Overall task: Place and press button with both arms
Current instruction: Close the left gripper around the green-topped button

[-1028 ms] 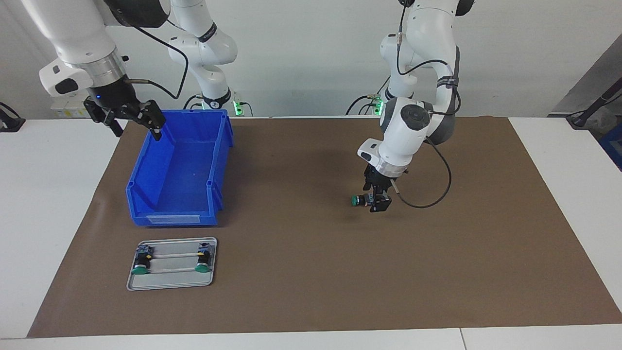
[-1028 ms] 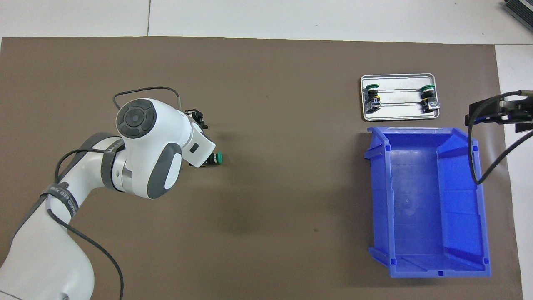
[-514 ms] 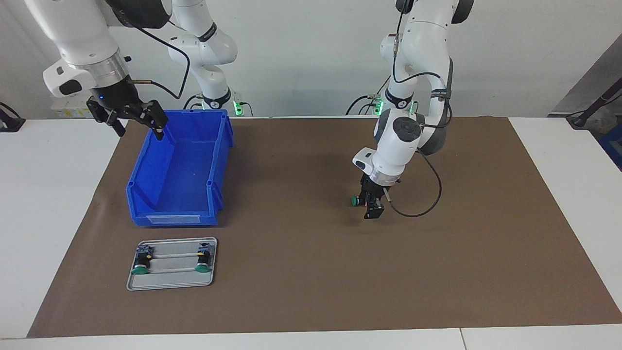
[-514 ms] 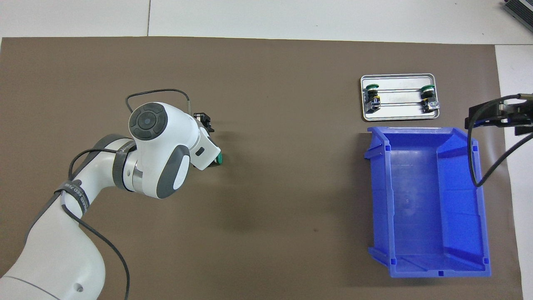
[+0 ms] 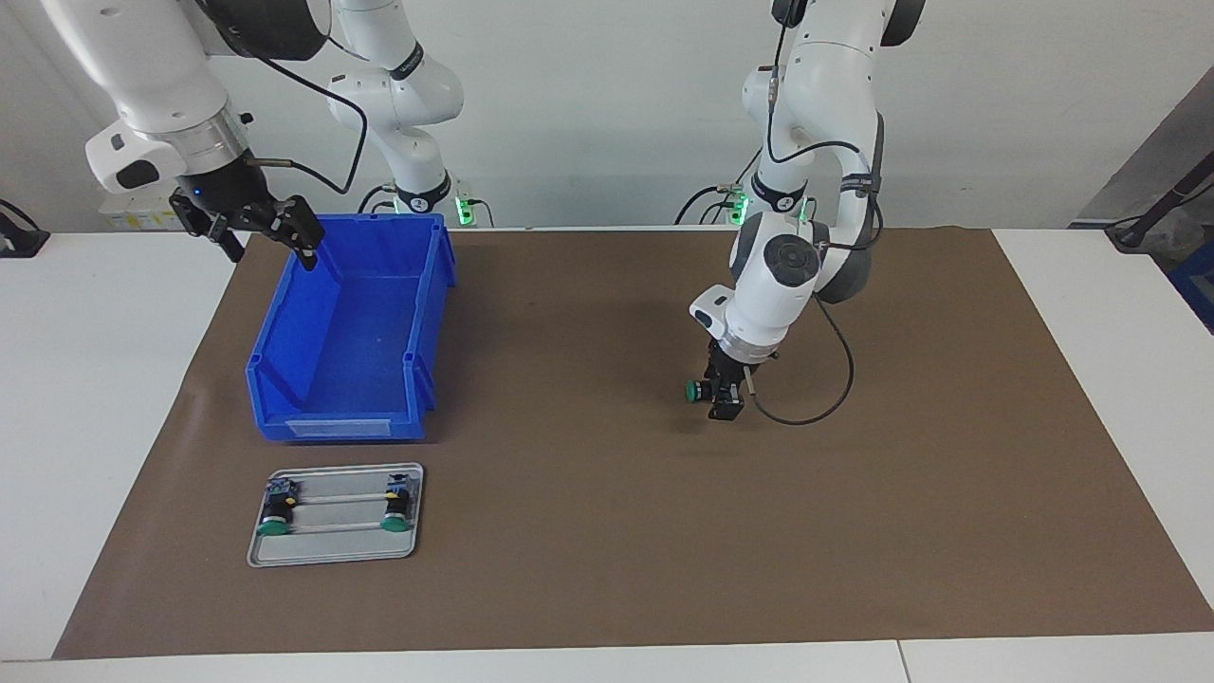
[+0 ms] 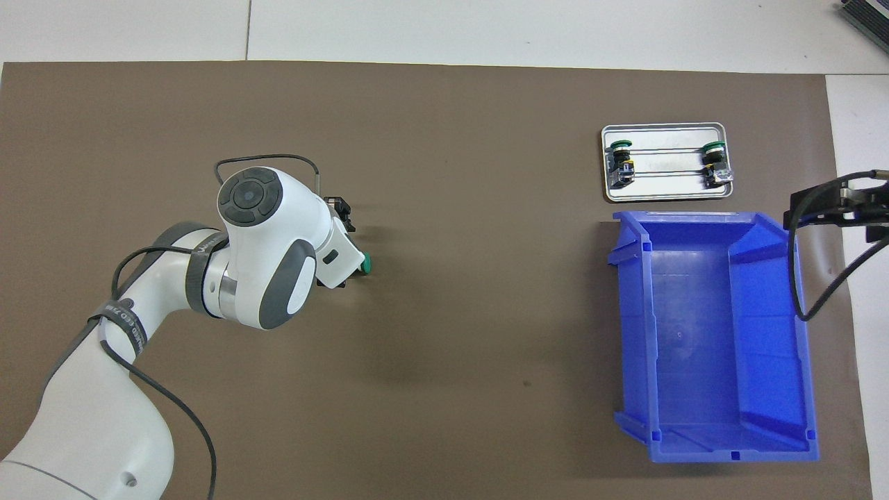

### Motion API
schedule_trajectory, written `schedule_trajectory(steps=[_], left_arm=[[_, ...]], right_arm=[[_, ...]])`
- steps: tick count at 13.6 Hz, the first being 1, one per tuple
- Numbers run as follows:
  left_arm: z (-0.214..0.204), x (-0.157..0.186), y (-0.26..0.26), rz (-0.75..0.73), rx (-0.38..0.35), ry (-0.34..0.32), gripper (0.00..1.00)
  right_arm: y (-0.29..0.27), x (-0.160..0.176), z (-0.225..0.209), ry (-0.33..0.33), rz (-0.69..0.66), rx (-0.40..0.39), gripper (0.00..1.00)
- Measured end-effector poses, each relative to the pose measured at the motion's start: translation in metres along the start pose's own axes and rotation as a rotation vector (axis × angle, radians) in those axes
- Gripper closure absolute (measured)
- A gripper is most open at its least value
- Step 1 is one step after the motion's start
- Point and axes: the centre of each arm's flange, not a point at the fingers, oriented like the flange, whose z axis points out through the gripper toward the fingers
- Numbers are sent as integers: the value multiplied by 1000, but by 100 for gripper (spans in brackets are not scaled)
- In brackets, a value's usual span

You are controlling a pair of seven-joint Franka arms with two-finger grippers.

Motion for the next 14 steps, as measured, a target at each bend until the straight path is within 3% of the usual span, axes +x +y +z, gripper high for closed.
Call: schedule_trajectory(steps=[6,12,14], left_arm=[[12,20,13,39,7,2,23],[28,17,23,41,12,-3,24],[29,16,22,67,29,0,36]], right_arm=[[-11,-16,2,-11,-40,-40,0],[-6,-21,-3,-4,-39,-41,0],[-7,-21,-3,-3,-41,-40,0]])
